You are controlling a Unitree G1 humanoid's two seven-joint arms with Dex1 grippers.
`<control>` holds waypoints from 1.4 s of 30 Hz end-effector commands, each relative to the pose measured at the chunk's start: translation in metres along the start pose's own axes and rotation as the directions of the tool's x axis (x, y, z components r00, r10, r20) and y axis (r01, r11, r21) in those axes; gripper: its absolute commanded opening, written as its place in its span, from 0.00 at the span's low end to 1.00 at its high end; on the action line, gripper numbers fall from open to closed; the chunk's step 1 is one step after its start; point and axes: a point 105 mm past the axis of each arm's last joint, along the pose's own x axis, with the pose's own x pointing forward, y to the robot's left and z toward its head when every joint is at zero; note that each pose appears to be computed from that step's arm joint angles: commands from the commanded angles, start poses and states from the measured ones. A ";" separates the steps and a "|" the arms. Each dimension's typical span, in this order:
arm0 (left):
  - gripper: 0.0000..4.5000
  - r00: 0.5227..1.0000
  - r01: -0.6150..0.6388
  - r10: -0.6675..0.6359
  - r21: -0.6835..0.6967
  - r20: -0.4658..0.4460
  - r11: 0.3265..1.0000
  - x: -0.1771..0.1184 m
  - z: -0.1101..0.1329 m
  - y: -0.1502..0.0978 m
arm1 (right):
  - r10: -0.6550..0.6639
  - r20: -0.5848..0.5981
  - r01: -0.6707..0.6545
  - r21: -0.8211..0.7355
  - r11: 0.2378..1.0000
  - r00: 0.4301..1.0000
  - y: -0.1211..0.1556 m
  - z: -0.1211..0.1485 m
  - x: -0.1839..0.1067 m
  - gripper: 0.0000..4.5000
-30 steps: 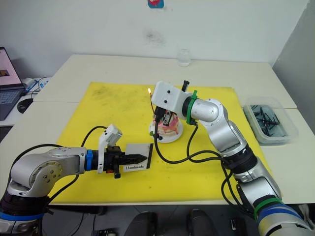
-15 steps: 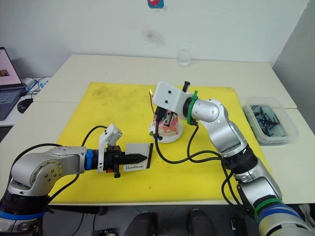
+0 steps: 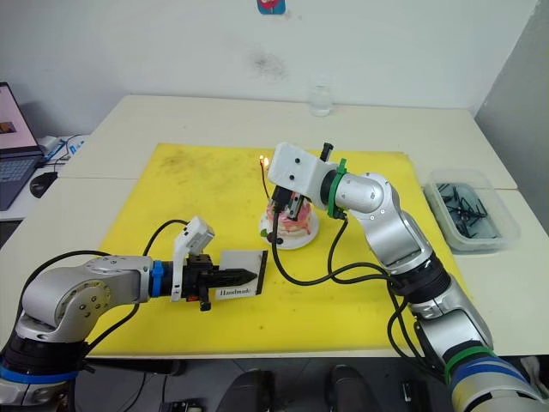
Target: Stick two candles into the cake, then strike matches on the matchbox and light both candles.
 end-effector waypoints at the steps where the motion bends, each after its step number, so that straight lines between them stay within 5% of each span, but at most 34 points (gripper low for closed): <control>1: 0.00 1.000 0.011 -0.012 0.033 0.020 0.999 0.000 0.007 -0.003 | -0.028 0.057 0.030 -0.031 0.999 0.998 -0.009 0.019 -0.006 0.00; 12: 0.00 0.998 0.053 -0.054 0.034 0.021 0.998 0.005 0.008 -0.012 | 0.080 0.028 -0.083 0.121 0.989 0.996 0.008 0.012 -0.070 0.00; 19: 0.00 0.996 0.083 -0.083 0.035 0.019 0.996 0.009 0.009 -0.016 | -0.050 -0.211 0.104 0.252 0.962 0.976 -0.017 -0.030 -0.132 0.00; 25: 0.00 0.994 0.103 -0.104 0.035 0.024 0.994 0.013 0.009 -0.023 | -0.271 -0.486 0.410 0.204 0.889 0.831 -0.060 -0.088 -0.201 0.00; 31: 0.00 0.993 0.113 -0.113 0.024 0.028 0.993 0.016 0.006 -0.029 | -0.408 -0.637 0.635 0.169 0.754 0.654 -0.080 -0.142 -0.248 0.00; 36: 0.00 0.992 0.118 -0.118 0.009 0.038 0.993 0.020 0.003 -0.033 | -0.440 -0.682 0.737 0.219 0.639 0.584 -0.078 -0.175 -0.258 0.00; 42: 0.00 0.992 0.120 -0.120 -0.001 0.042 0.993 0.021 0.002 -0.033 | -0.438 -0.723 0.773 0.209 0.598 0.534 -0.074 -0.202 -0.259 0.00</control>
